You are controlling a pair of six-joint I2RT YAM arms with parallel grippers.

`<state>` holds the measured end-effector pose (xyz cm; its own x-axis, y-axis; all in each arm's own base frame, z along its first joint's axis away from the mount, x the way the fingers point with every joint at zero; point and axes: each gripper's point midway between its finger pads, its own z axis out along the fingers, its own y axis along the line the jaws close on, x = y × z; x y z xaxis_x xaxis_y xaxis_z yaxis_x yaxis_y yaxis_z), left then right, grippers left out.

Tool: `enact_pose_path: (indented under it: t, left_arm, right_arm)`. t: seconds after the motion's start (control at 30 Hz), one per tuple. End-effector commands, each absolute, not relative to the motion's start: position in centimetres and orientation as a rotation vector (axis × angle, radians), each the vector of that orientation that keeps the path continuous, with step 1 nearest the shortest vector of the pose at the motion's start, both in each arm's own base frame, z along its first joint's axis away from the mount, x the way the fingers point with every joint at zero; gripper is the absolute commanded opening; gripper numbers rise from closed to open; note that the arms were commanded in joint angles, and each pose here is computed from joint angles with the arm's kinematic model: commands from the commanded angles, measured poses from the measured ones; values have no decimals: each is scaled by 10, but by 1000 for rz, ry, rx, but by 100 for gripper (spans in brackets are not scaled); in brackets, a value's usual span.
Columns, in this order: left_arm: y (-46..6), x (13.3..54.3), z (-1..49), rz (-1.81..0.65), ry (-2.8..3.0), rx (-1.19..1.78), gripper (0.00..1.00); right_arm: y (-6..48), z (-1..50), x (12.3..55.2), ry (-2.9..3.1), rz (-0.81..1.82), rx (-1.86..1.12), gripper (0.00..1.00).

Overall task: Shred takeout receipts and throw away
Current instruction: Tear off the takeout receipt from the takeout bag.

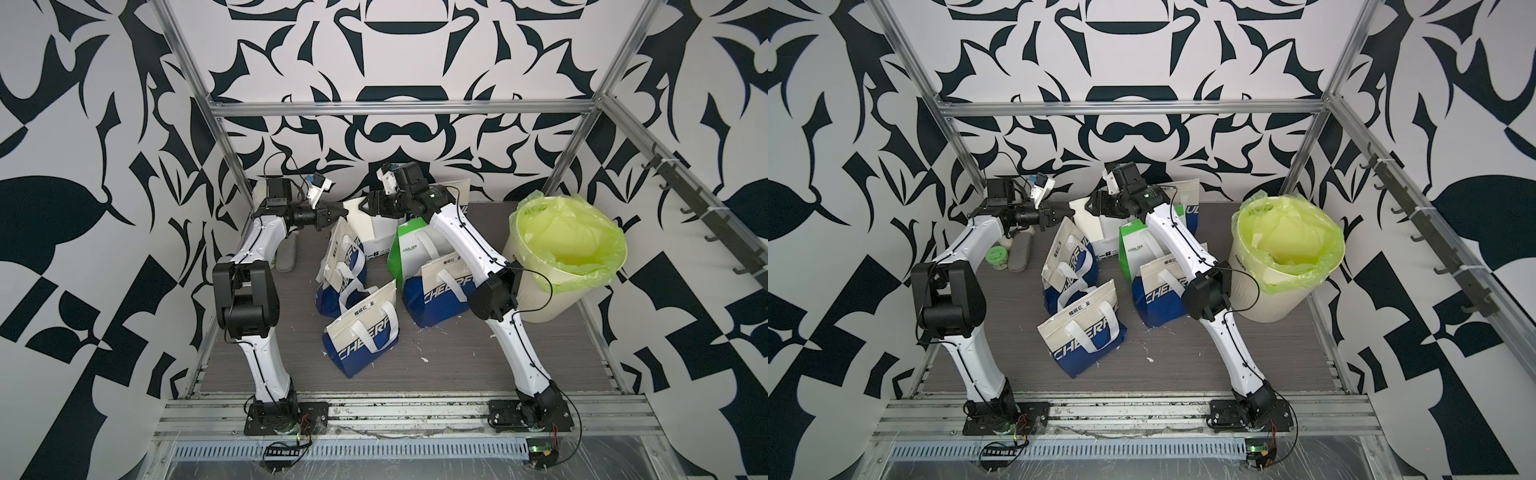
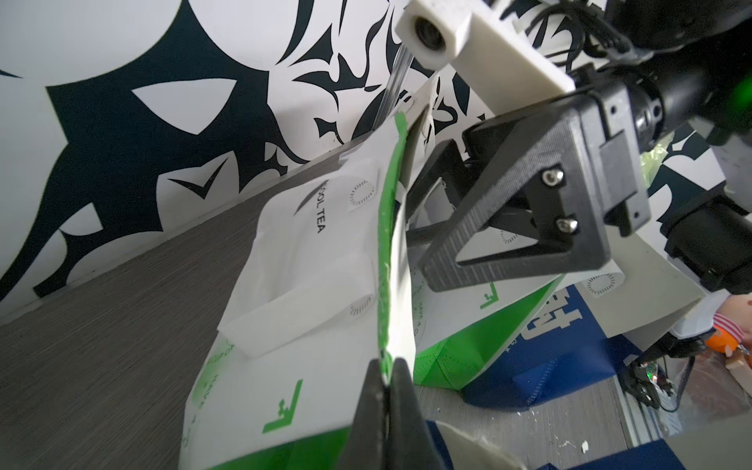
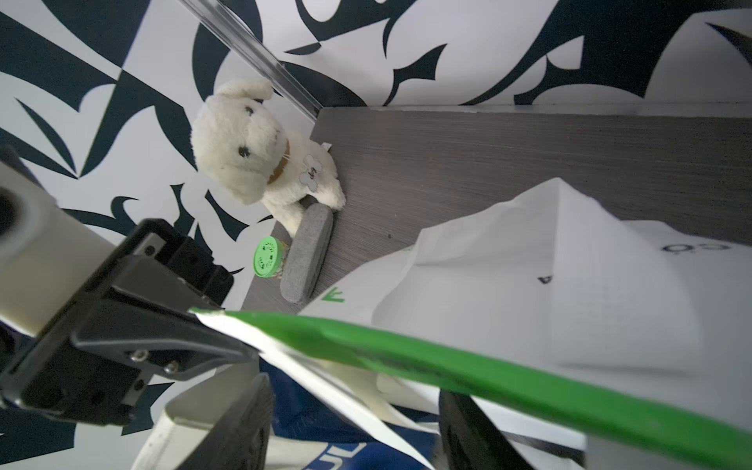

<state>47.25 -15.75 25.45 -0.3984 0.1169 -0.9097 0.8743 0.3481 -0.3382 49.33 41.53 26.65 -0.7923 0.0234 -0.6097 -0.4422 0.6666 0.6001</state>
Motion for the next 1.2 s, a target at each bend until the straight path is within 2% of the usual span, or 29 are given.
enact_pose_path:
  t: [0.0, 0.1, 0.2, 0.23, 0.37, 0.5, 0.57, 0.97, 1.03, 1.07, 1.1, 1.17]
  left_arm:
    - [-171, 455, 272, -1131, 1733, 948, 0]
    - [-176, 454, 270, -1127, 1737, 961, 0]
    - [-176, 454, 269, -1118, 1743, 967, 0]
    - [-176, 453, 270, -1115, 1742, 967, 0]
    - [-175, 453, 269, -1104, 1746, 970, 0]
    - [-175, 454, 267, -1097, 1752, 968, 0]
    - [-176, 454, 266, -1095, 1756, 968, 0]
    - [-177, 457, 265, -1039, 1771, 969, 0]
    - [-175, 460, 264, -1007, 1782, 959, 15]
    - [-173, 460, 263, -986, 1788, 959, 30]
    - [-171, 461, 260, -954, 1801, 958, 39]
    - [-164, 462, 253, -894, 1825, 961, 46]
  right_arm:
    - [432, 318, 492, 2115, 1206, -368, 62]
    - [438, 330, 489, 2070, 1272, -385, 55]
    - [442, 334, 487, 2052, 1301, -399, 40]
    - [442, 334, 487, 2052, 1302, -398, 39]
    - [444, 325, 486, 2078, 1293, -402, 39]
    - [448, 320, 480, 2092, 1269, -427, 50]
    - [451, 320, 478, 2090, 1265, -433, 49]
    - [457, 319, 478, 2089, 1229, -399, 3]
    - [457, 316, 478, 2098, 1225, -396, 0]
    - [458, 314, 478, 2105, 1221, -392, 0]
    - [458, 312, 477, 2110, 1226, -396, 0]
    - [457, 334, 468, 2066, 1249, -424, 0]
